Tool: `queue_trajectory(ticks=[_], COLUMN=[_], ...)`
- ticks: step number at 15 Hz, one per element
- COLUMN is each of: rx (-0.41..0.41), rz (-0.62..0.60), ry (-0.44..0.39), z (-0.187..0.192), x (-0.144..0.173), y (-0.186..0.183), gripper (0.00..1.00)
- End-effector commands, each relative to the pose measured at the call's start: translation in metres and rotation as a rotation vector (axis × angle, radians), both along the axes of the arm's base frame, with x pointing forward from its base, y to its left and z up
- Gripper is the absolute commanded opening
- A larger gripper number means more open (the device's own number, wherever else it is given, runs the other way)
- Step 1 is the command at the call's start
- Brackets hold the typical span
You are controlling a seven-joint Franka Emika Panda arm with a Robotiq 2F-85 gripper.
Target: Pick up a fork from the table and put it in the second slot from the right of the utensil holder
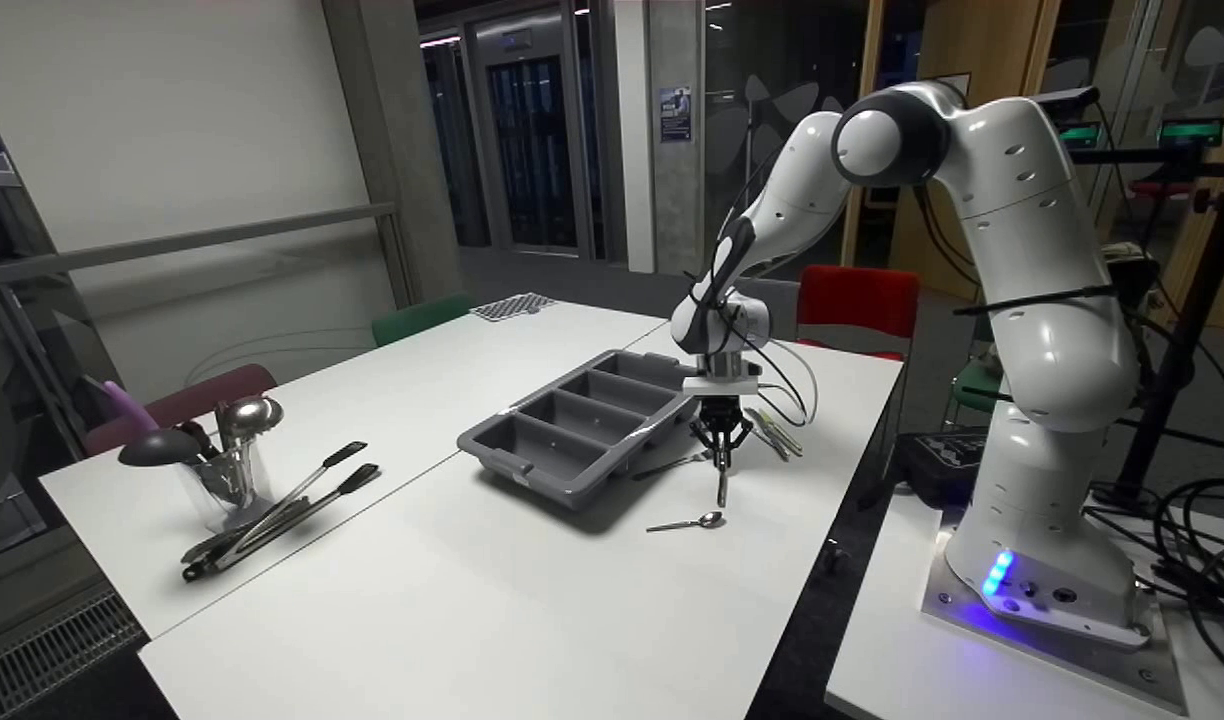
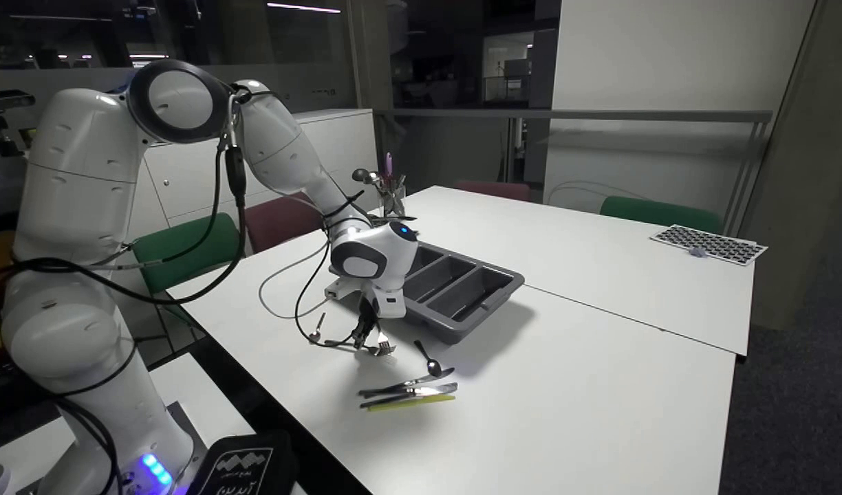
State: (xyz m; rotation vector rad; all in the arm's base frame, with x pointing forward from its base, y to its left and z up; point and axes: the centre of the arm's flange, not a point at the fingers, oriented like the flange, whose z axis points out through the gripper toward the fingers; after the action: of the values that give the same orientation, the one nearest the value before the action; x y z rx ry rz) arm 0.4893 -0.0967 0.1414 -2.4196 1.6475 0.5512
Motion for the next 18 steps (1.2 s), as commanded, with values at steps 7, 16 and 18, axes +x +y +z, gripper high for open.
queue_trajectory(ticks=[7,16,18], rx=[-0.123,-0.374,-0.403], rz=[0.071,0.554,0.660], ry=[0.044,0.130,0.116], z=[0.078,0.127,0.133], x=[-0.004,-0.007,-0.006], y=[0.019,0.024,0.020], gripper=[0.02,0.02,0.02])
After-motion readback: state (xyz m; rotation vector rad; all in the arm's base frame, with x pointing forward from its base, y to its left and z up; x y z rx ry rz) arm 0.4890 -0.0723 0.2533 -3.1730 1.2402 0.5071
